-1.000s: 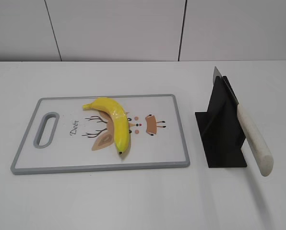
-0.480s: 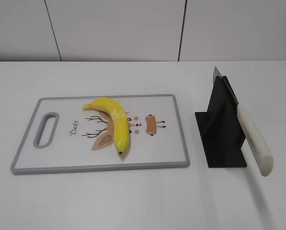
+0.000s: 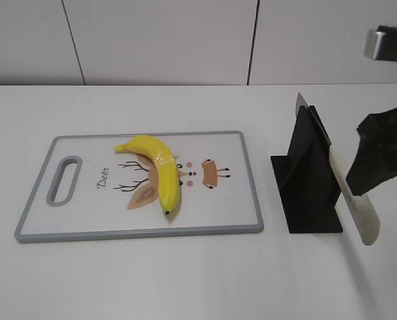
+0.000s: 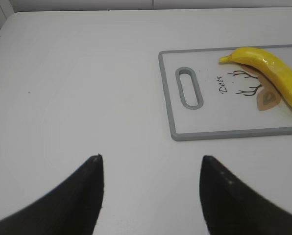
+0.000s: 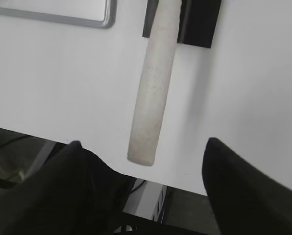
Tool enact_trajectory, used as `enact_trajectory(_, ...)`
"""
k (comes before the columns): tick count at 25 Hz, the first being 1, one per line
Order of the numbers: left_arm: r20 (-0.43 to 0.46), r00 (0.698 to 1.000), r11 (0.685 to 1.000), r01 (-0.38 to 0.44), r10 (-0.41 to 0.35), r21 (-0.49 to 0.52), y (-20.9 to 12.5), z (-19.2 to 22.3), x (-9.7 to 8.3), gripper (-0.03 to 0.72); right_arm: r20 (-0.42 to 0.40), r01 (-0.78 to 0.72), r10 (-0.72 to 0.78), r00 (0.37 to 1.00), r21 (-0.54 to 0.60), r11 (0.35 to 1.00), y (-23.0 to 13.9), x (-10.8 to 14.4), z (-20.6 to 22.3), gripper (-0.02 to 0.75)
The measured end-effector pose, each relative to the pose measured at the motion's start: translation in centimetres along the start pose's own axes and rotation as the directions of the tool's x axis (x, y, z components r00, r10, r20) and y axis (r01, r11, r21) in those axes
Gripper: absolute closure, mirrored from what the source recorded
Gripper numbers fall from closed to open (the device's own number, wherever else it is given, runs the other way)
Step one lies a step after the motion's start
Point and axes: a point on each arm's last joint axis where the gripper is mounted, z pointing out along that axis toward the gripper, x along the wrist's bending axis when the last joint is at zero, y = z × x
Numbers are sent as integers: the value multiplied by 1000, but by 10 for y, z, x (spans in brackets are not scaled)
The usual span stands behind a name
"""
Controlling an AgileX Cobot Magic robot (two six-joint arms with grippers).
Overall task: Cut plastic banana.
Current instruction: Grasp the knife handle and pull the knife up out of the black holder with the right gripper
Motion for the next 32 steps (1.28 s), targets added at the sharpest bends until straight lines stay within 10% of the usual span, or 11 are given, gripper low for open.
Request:
enact_trajectory(14, 0, 1000, 1000, 1, -1, 0, 0, 0, 0, 108, 53, -66, 55, 997, 221, 973, 29, -10, 85, 183)
enact_trajectory(22, 0, 1000, 1000, 0, 0, 0, 0, 0, 0, 108, 46, -96, 88, 995, 220, 971, 30, -9, 88, 566)
enact_trajectory(32, 1, 1000, 1000, 1, -1, 0, 0, 0, 0, 108, 44, -114, 108, 993, 201, 973, 29, -8, 81, 565)
